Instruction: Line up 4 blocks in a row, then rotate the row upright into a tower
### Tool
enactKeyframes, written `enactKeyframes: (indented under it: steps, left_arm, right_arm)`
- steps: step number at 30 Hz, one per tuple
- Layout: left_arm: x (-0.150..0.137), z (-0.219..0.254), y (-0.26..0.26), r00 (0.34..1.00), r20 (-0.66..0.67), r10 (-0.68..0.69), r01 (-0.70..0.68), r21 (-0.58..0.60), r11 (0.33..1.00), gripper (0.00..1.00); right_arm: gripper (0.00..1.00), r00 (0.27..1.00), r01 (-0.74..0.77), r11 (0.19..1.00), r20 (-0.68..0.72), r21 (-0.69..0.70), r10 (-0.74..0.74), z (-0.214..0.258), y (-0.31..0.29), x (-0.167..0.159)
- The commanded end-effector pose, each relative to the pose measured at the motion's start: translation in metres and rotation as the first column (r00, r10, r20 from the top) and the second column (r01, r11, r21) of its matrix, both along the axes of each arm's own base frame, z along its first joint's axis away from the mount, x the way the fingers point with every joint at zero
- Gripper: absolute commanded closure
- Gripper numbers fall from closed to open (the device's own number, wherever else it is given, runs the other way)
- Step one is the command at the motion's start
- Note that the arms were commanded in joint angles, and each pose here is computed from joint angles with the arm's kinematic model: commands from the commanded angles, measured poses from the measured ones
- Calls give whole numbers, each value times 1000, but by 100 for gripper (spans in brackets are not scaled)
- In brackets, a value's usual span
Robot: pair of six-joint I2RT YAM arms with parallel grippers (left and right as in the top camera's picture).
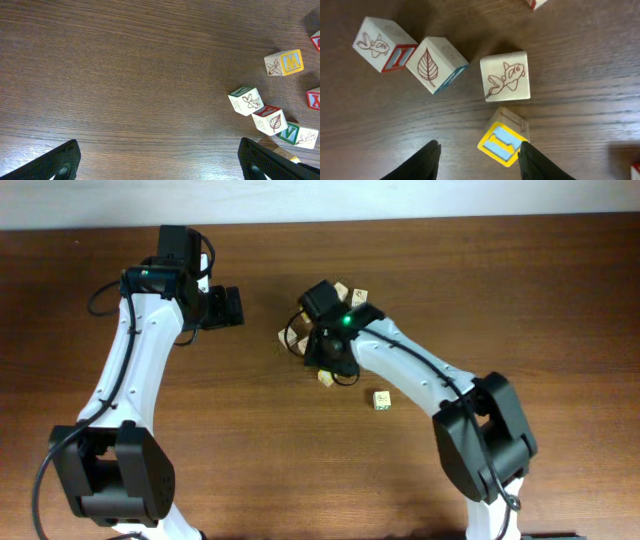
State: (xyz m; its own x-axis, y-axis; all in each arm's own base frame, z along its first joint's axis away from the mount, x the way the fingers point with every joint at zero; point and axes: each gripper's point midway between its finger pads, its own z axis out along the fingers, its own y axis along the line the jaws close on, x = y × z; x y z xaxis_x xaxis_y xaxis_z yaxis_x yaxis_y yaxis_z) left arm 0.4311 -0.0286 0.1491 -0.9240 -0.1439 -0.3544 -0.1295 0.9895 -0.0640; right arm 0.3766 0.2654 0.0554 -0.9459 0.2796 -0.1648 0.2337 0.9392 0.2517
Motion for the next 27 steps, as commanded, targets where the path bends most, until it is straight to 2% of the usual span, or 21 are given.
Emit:
enactKeyframes:
  steps: [1,8,10,13,16,19,22,23,24,25,27]
  left_arm:
    - [4,4,1,1000,13,15,-15,1,1000,1]
    - [5,4,1,1000,14,15,-15,1,1000,1]
    - [4,4,1,1000,13,15,-15,1,1000,1]
    - [5,4,1,1000,14,15,-15,1,1000,1]
    - [5,4,1,1000,14,15,-15,1,1000,1]
    - [4,4,1,1000,13,15,-15,1,1000,1]
    - [5,4,1,1000,14,15,-15,1,1000,1]
    - [5,4,1,1000,14,15,-15,1,1000,1]
    - [5,4,1,1000,14,15,-15,1,1000,1]
    - [5,4,1,1000,14,15,-15,1,1000,1]
    - [4,4,1,1000,13,15,-15,1,1000,1]
  right_arm:
    - [49,999,53,997,0,-54,-53,-14,-4,0]
    - [50,992,36,994,-114,-103,-48,-40,-11,-20]
    - [57,991,11,993,-128,-115,-25,-41,-14,-24]
    - [61,980,-169,976,-125,-136,152,-41,-15,-26]
    - [61,934,-352,922,-121,-159,335,-37,-16,-27]
    - [62,902,-430,887,-101,-166,419,-24,-13,-22]
    - [73,899,-439,882,-76,-171,432,-16,-10,-17]
    - [69,893,-449,872,-65,-193,446,-16,-12,-13]
    - [60,893,-447,869,-54,-213,447,-16,-14,-10]
    - [56,894,-443,869,-45,-220,445,-17,-14,-8]
    - [52,894,-443,869,-41,-219,445,-27,-13,-6]
